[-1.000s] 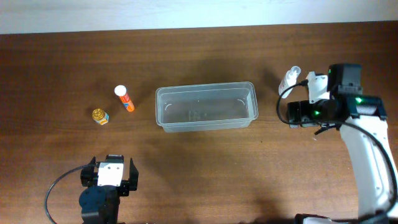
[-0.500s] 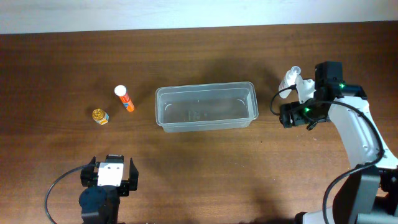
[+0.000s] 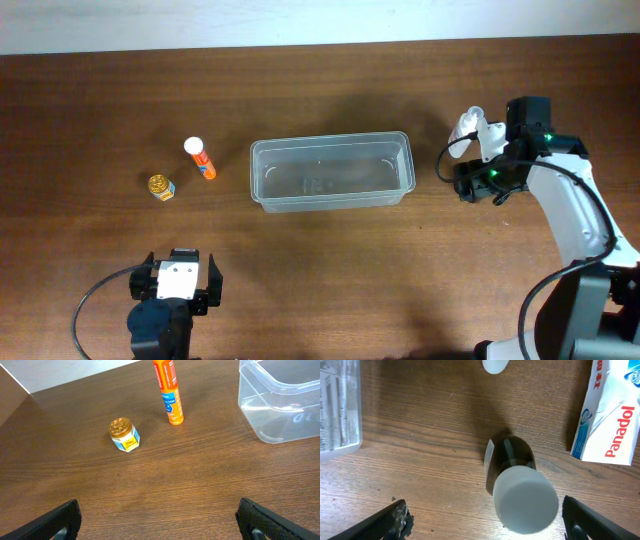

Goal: Pack container
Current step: 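Lower the right gripper and close it around the dark brown bottle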

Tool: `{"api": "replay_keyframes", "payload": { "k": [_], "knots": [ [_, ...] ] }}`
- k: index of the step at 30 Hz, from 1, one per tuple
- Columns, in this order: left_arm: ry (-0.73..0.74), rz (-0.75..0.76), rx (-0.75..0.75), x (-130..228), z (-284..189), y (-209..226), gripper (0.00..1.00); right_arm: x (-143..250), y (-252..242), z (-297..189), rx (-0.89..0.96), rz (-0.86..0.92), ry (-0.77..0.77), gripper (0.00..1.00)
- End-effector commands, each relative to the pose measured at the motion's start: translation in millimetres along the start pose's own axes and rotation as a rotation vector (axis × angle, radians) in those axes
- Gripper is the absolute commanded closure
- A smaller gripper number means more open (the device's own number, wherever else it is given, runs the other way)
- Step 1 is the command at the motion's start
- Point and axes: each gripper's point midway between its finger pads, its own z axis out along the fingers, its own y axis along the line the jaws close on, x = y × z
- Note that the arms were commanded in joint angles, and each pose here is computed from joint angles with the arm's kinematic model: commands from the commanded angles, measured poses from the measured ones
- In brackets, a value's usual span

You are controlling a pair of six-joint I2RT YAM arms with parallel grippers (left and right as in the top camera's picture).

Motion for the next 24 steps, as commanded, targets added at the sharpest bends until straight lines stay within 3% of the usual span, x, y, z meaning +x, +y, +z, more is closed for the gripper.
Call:
{"api": "replay_keyframes", "payload": {
  "k": [1,24],
  "knots": [
    [0.011,-0.008,-0.008,2.5,0.3,0.9,0.0,-4.5,-7.4,7.2,0.015,-0.002,0.007,0.09],
    [0.011,-0.008,-0.008,2.5,0.3,0.9,0.0,-4.2,-27.7,27.6,-0.014,0.067,0.006,0.12]
  ]
}}
